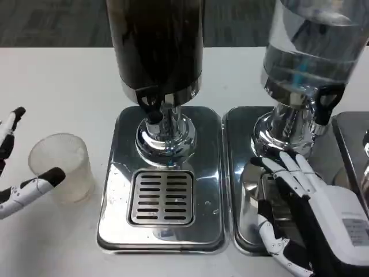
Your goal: Grasp the cup under the faucet to collect the drink, then remove the cup.
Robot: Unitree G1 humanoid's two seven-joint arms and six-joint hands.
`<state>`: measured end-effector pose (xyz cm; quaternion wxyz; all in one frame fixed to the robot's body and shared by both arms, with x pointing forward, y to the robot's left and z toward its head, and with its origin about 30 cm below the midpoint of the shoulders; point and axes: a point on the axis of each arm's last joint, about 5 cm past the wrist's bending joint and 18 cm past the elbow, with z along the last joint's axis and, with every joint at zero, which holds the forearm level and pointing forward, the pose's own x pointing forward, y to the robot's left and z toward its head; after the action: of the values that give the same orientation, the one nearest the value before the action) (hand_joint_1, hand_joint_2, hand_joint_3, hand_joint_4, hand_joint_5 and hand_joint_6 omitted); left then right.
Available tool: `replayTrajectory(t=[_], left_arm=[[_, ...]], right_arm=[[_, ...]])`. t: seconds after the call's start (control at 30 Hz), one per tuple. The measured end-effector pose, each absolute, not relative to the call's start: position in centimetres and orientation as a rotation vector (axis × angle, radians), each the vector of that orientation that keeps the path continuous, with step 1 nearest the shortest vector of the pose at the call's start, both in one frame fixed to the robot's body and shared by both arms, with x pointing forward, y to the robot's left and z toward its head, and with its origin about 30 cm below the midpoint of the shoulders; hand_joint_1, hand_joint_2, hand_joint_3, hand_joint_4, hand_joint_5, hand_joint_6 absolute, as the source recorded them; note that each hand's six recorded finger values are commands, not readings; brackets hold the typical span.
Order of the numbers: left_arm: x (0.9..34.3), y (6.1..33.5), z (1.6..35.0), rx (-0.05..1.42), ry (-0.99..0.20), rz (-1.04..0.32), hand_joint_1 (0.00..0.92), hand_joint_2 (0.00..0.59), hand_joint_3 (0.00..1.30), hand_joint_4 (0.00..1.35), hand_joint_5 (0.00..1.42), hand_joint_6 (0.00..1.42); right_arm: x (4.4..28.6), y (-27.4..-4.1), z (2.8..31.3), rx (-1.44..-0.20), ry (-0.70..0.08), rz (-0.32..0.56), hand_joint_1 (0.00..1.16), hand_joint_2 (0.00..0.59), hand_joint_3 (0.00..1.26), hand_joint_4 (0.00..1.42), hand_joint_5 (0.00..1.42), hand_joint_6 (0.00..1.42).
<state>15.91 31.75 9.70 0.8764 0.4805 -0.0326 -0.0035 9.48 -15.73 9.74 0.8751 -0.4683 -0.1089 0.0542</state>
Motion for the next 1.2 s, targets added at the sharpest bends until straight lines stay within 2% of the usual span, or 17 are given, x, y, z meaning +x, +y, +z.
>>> replayTrajectory(t=[0.27,0.7,1.2], left_arm=[[15.8,32.3,8.9,1.011,-0.051,-0.028,0.0,0.0,0.0,0.0,0.0,0.0],[15.2,33.5,7.9,1.035,0.015,0.015,0.0,0.0,0.0,0.0,0.0,0.0],[16.5,33.6,7.4,1.033,0.058,0.0,0.0,0.006,0.0,0.0,0.0,0.01]], right_arm=[[9.5,-15.3,9.7,-0.974,-0.231,0.102,0.44,0.586,0.2,0.06,0.04,0.16],[9.5,-15.1,9.7,-0.969,-0.232,0.102,0.45,0.586,0.2,0.08,0.04,0.18],[9.5,-15.1,9.6,-0.967,-0.233,0.103,0.45,0.586,0.2,0.08,0.05,0.19]])
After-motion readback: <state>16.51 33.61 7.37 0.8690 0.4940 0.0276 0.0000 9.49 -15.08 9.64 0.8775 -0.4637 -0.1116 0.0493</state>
